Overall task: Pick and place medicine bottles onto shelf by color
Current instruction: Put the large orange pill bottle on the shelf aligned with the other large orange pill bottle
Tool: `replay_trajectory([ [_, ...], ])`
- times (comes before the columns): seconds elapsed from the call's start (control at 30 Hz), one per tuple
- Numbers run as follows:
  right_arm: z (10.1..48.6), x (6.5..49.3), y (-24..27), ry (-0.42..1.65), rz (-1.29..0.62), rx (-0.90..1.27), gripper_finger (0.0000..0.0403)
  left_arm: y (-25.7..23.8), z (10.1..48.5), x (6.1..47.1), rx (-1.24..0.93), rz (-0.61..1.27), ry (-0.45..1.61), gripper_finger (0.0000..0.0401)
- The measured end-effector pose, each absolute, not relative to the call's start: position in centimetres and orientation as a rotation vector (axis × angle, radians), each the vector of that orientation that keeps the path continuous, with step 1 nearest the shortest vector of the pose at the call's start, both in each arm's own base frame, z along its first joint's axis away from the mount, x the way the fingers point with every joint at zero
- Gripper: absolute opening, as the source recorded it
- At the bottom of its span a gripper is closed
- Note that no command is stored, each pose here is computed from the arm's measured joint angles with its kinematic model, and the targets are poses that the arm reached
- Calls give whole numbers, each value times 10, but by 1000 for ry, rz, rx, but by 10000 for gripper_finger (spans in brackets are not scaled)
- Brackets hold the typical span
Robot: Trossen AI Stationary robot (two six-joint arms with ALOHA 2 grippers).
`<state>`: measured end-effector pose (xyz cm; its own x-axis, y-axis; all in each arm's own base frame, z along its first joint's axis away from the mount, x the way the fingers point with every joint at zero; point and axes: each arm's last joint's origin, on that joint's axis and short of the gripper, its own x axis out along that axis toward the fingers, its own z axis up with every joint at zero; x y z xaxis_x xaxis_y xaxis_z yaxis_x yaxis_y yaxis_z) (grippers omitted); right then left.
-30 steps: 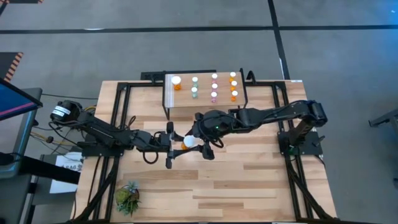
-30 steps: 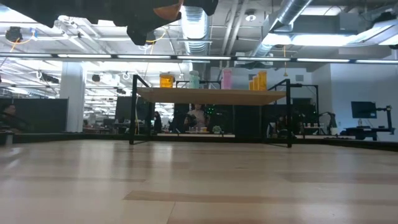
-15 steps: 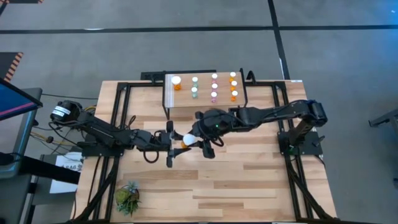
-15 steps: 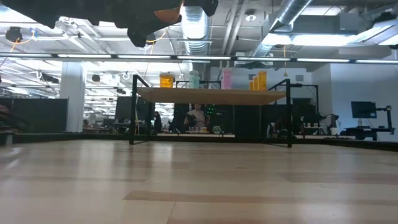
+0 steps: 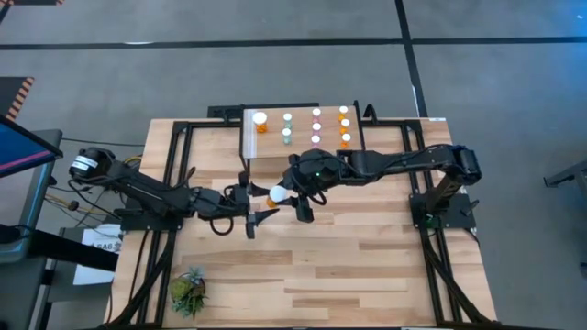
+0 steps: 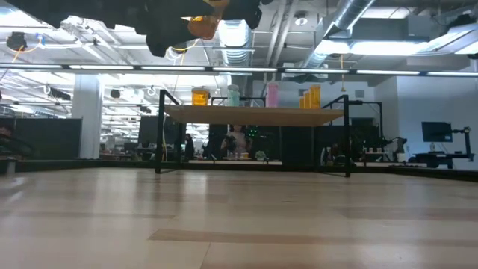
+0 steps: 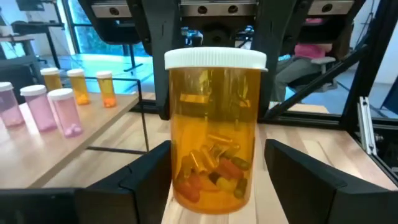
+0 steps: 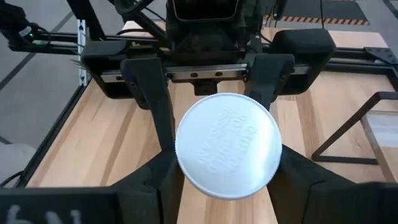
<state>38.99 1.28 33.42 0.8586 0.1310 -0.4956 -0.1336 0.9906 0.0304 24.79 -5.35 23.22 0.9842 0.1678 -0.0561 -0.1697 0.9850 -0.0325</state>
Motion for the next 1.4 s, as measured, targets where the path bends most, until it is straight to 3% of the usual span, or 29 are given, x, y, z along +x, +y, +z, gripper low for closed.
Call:
replay_trajectory([
  [0.8,322,388,30,618,171,7,201,-58,227,236,-23,160,183,245],
  [1.1,272,411,33,774,169,16,200,-62,245,202,-40,237,212,245],
  [1.4,207,438,34,888,156,38,198,-68,244,196,-12,263,226,245],
])
